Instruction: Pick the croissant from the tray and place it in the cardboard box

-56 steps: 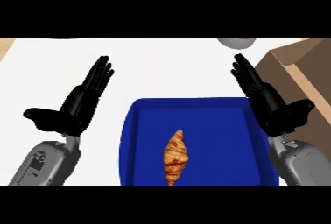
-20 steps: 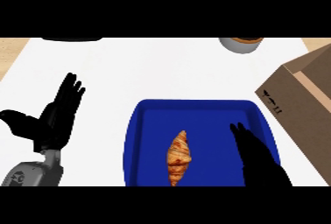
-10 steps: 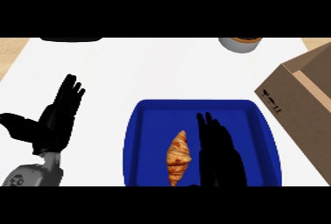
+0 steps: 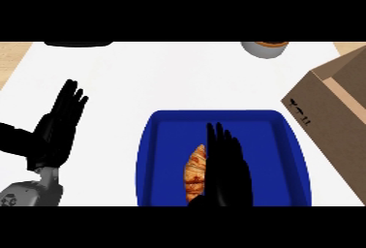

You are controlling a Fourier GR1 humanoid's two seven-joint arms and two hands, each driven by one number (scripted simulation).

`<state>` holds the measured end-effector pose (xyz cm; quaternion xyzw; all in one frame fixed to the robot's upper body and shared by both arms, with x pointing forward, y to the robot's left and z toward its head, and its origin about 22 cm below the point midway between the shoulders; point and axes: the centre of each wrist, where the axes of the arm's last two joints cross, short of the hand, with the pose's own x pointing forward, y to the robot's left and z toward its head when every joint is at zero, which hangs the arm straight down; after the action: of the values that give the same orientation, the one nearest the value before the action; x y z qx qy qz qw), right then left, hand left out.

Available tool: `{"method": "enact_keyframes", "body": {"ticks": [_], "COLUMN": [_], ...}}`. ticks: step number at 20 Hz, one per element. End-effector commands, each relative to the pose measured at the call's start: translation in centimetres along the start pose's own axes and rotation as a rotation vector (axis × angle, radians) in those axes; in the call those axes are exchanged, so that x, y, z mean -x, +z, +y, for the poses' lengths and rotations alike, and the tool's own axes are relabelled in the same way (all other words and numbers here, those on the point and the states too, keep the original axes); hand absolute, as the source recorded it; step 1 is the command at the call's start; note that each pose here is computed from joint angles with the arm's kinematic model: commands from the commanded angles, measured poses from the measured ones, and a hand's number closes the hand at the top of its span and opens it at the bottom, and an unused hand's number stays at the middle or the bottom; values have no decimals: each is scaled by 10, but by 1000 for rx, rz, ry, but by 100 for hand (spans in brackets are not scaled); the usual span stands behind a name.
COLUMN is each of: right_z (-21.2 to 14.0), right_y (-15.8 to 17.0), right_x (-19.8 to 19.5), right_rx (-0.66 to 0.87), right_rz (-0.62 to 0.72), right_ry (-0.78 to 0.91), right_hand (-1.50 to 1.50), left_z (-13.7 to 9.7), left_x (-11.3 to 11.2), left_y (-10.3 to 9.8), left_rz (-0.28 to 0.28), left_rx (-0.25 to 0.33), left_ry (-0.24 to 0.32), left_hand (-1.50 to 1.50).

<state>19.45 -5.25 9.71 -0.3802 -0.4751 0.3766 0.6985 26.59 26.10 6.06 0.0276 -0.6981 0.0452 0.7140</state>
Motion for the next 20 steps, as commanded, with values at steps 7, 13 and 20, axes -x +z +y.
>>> {"method": "enact_keyframes", "body": {"ticks": [7, 13, 20], "right_z": [15, 37, 19], "right_y": [-1, -2, -21], "right_x": [-13, -11, -16], "right_rx": [-3, -28, 2], "right_rz": [202, 215, 248], "right_ry": [7, 24, 57], "right_hand": [-150, -150, -150], "left_z": [-1, -4, 3], "left_x": [13, 3, -1], "left_y": [-2, -7, 0], "left_rz": [15, 6, -8], "left_rx": [-20, -9, -18], "left_ry": [-8, -9, 10], "left_hand": [0, 0, 0]}}
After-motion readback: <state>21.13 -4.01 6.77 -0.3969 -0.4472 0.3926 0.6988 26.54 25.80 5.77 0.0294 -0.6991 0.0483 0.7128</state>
